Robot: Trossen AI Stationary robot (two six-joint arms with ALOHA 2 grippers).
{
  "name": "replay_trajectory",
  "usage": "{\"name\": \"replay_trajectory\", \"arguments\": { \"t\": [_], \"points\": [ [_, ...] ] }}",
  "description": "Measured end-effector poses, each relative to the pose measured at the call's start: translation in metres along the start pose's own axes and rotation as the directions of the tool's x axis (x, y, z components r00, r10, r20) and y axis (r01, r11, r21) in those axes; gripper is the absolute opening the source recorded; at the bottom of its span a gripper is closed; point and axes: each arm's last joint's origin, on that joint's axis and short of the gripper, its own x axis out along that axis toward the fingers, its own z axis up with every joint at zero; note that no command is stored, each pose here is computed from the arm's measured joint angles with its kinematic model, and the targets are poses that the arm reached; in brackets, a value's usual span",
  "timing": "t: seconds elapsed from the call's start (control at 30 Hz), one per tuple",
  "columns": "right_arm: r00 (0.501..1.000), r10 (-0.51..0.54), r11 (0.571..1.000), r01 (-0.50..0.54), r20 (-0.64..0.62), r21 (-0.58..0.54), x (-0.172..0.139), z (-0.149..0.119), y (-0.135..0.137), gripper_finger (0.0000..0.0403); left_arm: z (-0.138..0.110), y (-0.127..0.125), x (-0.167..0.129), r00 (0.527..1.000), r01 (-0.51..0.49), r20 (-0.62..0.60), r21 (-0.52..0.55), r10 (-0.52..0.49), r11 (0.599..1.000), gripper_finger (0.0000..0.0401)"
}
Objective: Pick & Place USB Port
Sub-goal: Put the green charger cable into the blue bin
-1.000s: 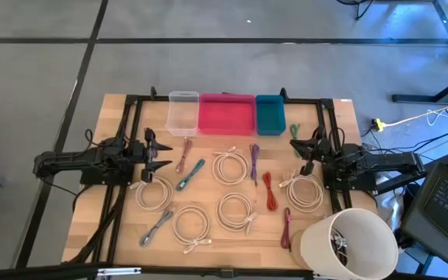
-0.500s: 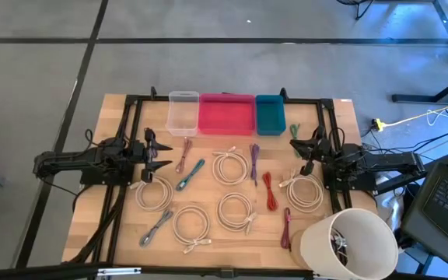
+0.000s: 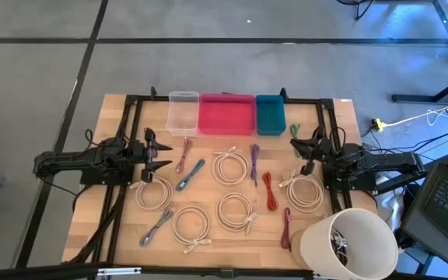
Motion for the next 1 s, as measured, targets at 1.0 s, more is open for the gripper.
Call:
{"name": "replay_trajectory", "arguments": {
  "t": [1.0],
  "points": [
    [0.997,-0.069,0.964,0.055,0.044,0.259,0.055,0.19,0.015,0.0037,0.026,0.002,-0.003,0.963,0.018,0.268,-0.203,0.038,0.979,0.0216]
  ]
}}
